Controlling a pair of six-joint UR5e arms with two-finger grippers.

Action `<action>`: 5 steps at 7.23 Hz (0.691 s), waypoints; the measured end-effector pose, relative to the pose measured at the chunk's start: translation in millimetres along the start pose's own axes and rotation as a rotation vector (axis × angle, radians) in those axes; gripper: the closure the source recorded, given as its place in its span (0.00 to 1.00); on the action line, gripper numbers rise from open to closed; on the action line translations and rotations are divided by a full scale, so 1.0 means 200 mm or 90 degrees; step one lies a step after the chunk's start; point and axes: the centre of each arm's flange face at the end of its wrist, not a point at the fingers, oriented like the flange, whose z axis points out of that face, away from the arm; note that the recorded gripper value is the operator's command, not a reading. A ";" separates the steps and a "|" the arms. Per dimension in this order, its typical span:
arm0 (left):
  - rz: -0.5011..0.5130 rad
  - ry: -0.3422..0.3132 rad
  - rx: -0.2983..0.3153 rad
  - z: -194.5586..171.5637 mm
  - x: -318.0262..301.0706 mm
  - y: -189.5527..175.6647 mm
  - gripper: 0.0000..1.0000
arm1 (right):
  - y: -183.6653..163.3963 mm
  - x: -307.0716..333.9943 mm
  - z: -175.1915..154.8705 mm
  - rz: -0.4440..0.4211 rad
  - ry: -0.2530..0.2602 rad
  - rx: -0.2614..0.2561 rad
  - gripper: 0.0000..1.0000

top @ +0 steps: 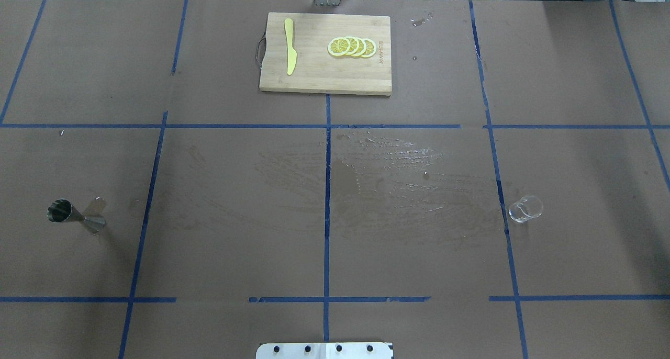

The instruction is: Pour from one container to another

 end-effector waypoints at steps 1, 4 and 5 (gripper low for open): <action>-0.004 -0.009 0.005 -0.04 -0.02 -0.09 0.00 | 0.04 0.01 0.02 -0.009 0.002 0.009 0.00; -0.001 -0.018 0.032 -0.14 -0.04 -0.22 0.00 | 0.10 0.03 0.06 -0.021 0.003 0.023 0.00; 0.000 -0.019 0.036 -0.15 -0.03 -0.23 0.00 | 0.11 0.03 0.06 -0.021 0.002 0.023 0.00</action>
